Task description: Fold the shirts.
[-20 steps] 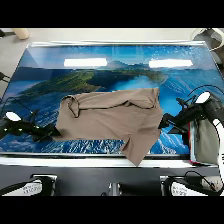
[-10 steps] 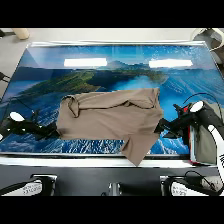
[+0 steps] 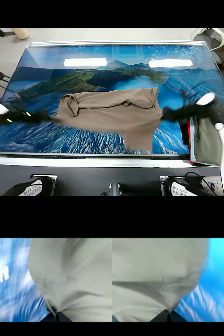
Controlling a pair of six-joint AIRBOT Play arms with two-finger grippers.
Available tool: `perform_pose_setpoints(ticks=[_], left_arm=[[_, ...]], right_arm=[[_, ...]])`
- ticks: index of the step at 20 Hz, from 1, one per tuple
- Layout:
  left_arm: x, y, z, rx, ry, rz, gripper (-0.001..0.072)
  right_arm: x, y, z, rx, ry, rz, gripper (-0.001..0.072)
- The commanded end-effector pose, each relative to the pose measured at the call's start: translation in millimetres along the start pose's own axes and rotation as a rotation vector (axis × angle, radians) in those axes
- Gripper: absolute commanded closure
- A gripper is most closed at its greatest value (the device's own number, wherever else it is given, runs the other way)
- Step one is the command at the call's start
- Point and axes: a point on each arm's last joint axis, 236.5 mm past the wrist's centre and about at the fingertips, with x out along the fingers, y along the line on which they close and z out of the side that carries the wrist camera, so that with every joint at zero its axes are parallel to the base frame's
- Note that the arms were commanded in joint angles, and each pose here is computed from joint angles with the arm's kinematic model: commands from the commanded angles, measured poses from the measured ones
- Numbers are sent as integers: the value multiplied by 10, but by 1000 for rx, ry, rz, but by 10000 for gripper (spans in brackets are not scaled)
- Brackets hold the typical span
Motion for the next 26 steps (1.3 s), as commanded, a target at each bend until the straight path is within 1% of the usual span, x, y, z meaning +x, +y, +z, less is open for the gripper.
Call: perform_pose_setpoints(ticks=[1, 2, 3, 4, 5, 7, 8, 10, 12, 14, 15, 16, 18, 19, 21, 22, 24, 26], left_arm=[[-2056, -1060, 922, 274, -613, -52, 670], [-2914, -1436, 985, 354, -852, -70, 671], [-3812, -1767, 874, 425, -1104, -79, 671], [-4480, -1986, 652, 474, -1291, -84, 671], [-4946, -2107, 400, 475, -1416, -101, 671], [-5219, -2172, 58, 398, -1466, -182, 672], [-5186, -2154, -8, 400, -1446, -168, 672], [-5040, -2021, 13, 395, -1389, -93, 671], [-4853, -1900, 97, 401, -1319, -26, 671], [-4552, -1750, 235, 400, -1205, 36, 671], [-4292, -1607, 329, 390, -1104, 82, 671], [-3915, -1382, 418, 387, -949, 153, 672], [-2986, -836, 539, 326, -600, 245, 671], [-2536, -619, 600, 298, -471, 255, 671], [-1674, -272, 751, 261, -297, 253, 672], [-1268, -133, 819, 241, -238, 248, 672], [-558, 85, 910, 214, -132, 244, 672], [18, 240, 985, 191, -46, 242, 671]], right_arm=[[-2077, 969, 755, -296, -583, -45, 697], [-2960, 1304, 750, -387, -830, -87, 697], [-3729, 1552, 591, -442, -1048, -130, 698], [-4386, 1735, 313, -444, -1238, -148, 698], [-4767, 1847, 35, -429, -1348, -138, 698], [-4993, 1910, -357, -454, -1406, -161, 698], [-5000, 1884, -449, -459, -1400, -185, 698], [-4953, 1847, -495, -455, -1375, -198, 698], [-4845, 1787, -444, -445, -1328, -210, 698], [-4591, 1568, -289, -409, -1214, -270, 697], [-4398, 1412, -185, -383, -1129, -306, 697], [-4153, 1252, -59, -355, -1027, -331, 697], [-3438, 892, 268, -289, -771, -346, 697], [-2926, 688, 388, -249, -594, -331, 697], [-1901, 376, 503, -171, -263, -253, 698], [-1422, 274, 561, -135, -145, -202, 698], [-618, 153, 746, -117, -22, -183, 698], [58, 170, 933, -155, 5, -183, 697]])
